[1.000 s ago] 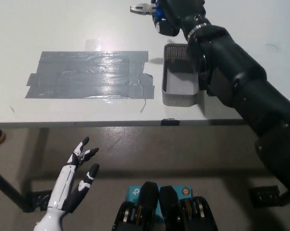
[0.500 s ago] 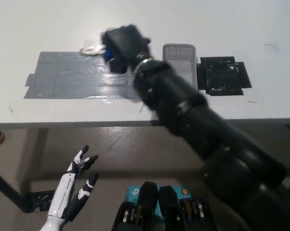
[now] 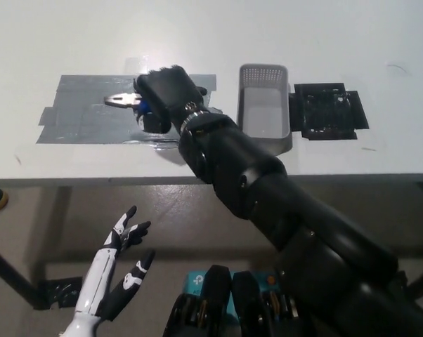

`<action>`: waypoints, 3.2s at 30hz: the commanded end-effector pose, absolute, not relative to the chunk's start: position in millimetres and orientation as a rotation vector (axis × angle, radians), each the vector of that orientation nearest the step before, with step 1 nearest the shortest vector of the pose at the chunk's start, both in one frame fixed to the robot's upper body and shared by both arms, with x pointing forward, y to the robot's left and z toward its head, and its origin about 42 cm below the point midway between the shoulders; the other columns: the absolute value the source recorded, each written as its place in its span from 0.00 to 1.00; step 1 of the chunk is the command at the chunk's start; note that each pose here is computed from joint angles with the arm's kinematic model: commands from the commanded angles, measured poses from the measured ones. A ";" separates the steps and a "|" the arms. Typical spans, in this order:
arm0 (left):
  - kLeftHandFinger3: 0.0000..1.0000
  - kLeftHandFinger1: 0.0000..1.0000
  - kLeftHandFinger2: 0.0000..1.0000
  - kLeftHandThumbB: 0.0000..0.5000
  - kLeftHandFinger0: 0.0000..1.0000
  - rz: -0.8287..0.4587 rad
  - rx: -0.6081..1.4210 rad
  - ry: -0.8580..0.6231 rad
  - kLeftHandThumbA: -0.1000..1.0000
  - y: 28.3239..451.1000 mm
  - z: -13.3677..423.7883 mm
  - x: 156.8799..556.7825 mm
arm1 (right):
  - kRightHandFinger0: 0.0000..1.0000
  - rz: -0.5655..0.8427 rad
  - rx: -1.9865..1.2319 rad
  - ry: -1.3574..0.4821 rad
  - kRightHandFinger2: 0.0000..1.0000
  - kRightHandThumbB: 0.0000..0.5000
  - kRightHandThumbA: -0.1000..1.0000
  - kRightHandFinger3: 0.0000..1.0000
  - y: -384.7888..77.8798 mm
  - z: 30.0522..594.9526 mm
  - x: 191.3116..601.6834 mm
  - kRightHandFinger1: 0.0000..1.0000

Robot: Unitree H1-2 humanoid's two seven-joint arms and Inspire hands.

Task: The robot picks the blue plier placed on top of the container and places it on the grey area of the table

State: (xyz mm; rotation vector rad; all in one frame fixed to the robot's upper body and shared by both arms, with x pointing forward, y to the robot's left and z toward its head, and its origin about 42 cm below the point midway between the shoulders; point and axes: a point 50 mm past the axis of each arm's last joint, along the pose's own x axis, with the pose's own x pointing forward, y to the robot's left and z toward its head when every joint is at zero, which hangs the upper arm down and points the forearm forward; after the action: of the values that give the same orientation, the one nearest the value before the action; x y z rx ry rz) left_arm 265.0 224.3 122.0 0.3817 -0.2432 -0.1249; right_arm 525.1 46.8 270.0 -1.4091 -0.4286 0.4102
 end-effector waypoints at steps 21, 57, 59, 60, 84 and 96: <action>1.00 0.83 0.85 0.08 0.83 -0.144 0.418 -0.335 0.80 221.9 139.7 273.4 | 1.00 0.315 -1.373 -0.440 1.00 0.86 0.70 1.00 11.0 331.5 556.6 1.00; 1.00 1.00 1.00 0.36 1.00 -0.131 0.380 -0.383 1.00 227.3 160.7 311.9 | 1.00 0.291 -0.490 -0.871 1.00 0.97 1.00 1.00 -114.5 507.8 505.4 1.00; 1.00 1.00 1.00 0.34 1.00 -0.122 0.364 -0.409 1.00 227.8 169.1 326.1 | 1.00 0.280 -0.457 -0.916 1.00 0.93 1.00 1.00 -132.2 521.1 483.0 1.00; 1.00 1.00 1.00 0.34 1.00 -0.122 0.357 -0.417 1.00 227.6 172.2 330.6 | 1.00 0.279 -0.426 -0.947 1.00 0.87 1.00 1.00 -143.5 523.0 468.3 1.00; 1.00 1.00 1.00 0.37 1.00 -0.094 0.321 -0.401 1.00 232.1 171.9 341.9 | 1.00 -0.066 -0.146 -0.843 1.00 0.35 1.00 1.00 -229.3 289.4 309.6 1.00; 1.00 1.00 1.00 0.35 1.00 -0.075 0.307 -0.351 1.00 239.2 154.7 322.8 | 1.00 -0.026 -0.087 -0.467 1.00 0.23 1.00 1.00 -230.1 169.8 335.1 1.00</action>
State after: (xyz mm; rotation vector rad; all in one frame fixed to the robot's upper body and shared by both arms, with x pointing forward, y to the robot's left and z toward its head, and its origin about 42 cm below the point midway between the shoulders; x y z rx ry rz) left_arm 323.6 234.1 143.8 0.3527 -0.2922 -0.1018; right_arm 329.7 -230.3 152.8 -0.1829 -0.3321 -0.0302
